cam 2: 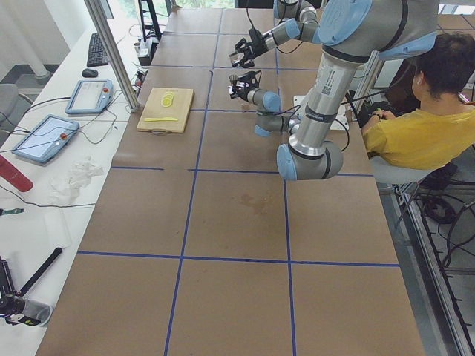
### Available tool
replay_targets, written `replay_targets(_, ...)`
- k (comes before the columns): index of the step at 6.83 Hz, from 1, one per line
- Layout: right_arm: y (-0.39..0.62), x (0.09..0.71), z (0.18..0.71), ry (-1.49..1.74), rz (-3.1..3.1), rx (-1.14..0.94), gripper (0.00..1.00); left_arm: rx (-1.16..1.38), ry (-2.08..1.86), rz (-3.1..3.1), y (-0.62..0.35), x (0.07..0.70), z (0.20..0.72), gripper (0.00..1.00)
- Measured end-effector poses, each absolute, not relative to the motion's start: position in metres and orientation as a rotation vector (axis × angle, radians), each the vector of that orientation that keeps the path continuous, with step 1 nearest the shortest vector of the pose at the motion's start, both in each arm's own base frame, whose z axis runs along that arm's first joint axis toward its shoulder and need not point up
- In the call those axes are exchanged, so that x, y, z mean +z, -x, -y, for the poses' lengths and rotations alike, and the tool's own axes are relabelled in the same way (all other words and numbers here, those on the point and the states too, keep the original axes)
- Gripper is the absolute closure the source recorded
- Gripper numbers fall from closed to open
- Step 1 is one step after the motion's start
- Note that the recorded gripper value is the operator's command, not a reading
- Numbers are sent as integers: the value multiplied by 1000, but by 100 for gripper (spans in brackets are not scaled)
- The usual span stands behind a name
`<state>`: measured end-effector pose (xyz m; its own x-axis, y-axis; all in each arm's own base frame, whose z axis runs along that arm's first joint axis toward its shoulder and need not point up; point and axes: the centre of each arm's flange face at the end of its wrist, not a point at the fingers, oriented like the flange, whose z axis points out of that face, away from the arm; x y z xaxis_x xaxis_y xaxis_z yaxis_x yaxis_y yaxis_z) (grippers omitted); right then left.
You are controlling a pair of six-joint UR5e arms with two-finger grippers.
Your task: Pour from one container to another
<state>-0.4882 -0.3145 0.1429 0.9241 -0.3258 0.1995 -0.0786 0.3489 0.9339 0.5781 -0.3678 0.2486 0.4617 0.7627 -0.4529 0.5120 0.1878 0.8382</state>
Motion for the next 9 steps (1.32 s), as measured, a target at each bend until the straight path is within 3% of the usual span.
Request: replay_targets(9, 487, 129, 327, -1249, 274, -290, 100, 246, -1474, -1207, -583, 234, 365, 100)
